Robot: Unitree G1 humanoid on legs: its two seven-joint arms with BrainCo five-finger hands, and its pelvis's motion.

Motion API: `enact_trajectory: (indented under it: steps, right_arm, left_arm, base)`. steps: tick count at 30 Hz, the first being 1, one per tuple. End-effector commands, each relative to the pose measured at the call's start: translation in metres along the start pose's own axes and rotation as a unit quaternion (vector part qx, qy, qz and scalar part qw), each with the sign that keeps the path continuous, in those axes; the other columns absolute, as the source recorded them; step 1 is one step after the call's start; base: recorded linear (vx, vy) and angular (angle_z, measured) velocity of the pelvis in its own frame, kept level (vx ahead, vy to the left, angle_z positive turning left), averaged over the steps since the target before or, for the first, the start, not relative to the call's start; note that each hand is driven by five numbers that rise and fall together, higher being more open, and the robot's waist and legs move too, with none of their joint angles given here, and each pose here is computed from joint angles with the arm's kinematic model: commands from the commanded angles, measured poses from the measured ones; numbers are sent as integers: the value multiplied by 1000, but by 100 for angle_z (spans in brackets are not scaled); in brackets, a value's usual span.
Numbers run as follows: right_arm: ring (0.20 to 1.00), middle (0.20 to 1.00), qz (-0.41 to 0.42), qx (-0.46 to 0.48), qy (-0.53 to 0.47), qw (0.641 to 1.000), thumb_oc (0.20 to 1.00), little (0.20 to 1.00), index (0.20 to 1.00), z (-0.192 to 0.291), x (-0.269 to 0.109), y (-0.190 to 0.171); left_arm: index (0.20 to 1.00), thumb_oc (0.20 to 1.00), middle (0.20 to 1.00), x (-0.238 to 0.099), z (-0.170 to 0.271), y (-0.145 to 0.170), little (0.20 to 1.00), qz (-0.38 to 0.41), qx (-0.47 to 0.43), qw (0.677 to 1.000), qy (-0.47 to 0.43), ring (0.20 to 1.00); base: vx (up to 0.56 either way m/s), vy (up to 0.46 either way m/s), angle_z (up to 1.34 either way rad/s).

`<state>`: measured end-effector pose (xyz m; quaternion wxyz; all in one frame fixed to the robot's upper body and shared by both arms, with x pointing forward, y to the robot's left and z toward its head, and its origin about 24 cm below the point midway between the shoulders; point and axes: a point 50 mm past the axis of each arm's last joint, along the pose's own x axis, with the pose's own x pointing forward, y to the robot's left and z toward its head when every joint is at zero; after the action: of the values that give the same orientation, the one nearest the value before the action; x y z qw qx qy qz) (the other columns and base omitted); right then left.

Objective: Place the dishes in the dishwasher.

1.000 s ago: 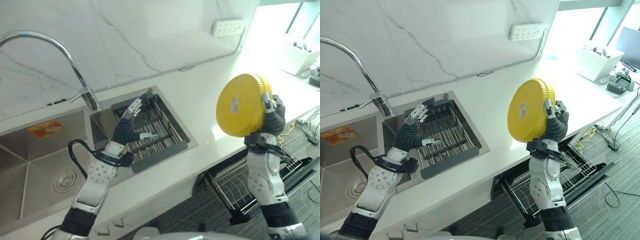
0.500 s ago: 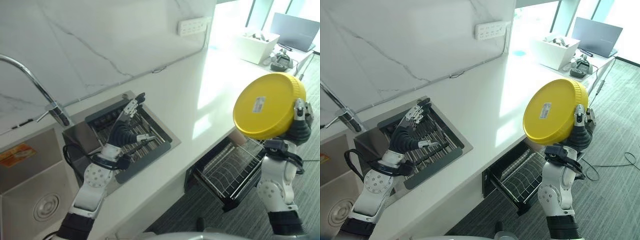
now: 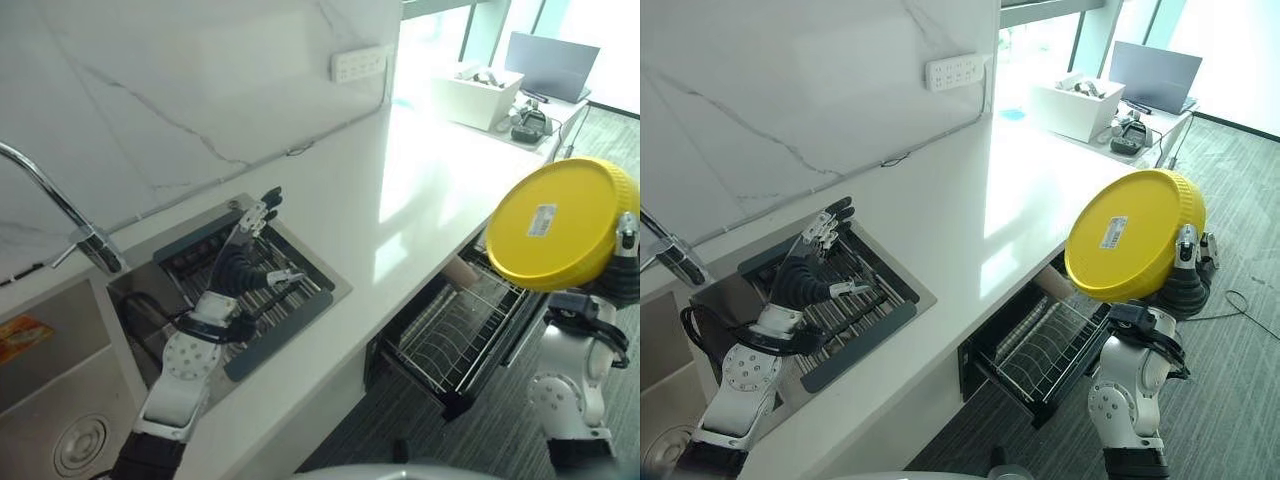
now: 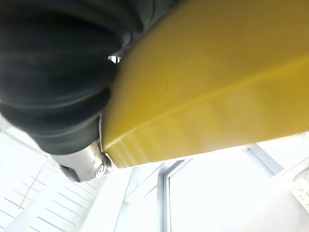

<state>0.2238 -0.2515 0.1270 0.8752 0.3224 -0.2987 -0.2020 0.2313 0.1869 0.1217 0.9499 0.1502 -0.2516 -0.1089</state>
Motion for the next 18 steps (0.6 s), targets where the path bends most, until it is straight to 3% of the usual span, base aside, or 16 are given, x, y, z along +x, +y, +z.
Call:
enact_trajectory:
  steps: [1, 7, 10, 18]
  right_arm:
    - [200, 200, 42, 59, -37, 997, 200, 200, 200, 14, 12, 18]
    - [200, 200, 22, 72, 14, 997, 200, 200, 200, -9, 12, 12]
    - [200, 200, 47, 89, 44, 994, 200, 200, 200, -25, 16, 22]
    - [200, 200, 66, 82, 58, 993, 200, 200, 200, -30, 18, 27]
  left_arm:
    - [1000, 1000, 1000, 8, 18, 6, 1000, 7, 11, 998, -69, 1000]
    - [1000, 1000, 1000, 14, 18, 0, 1000, 0, 15, 997, -69, 1000]
    - [1000, 1000, 1000, 11, 16, 6, 1000, 28, 43, 997, -62, 1000]
    - [1000, 1000, 1000, 8, 14, 11, 1000, 37, 48, 997, -56, 1000]
  base:
    - [84, 138, -3]
    - [23, 82, -15]
    - [-253, -204, -198]
    - [-65, -247, 9]
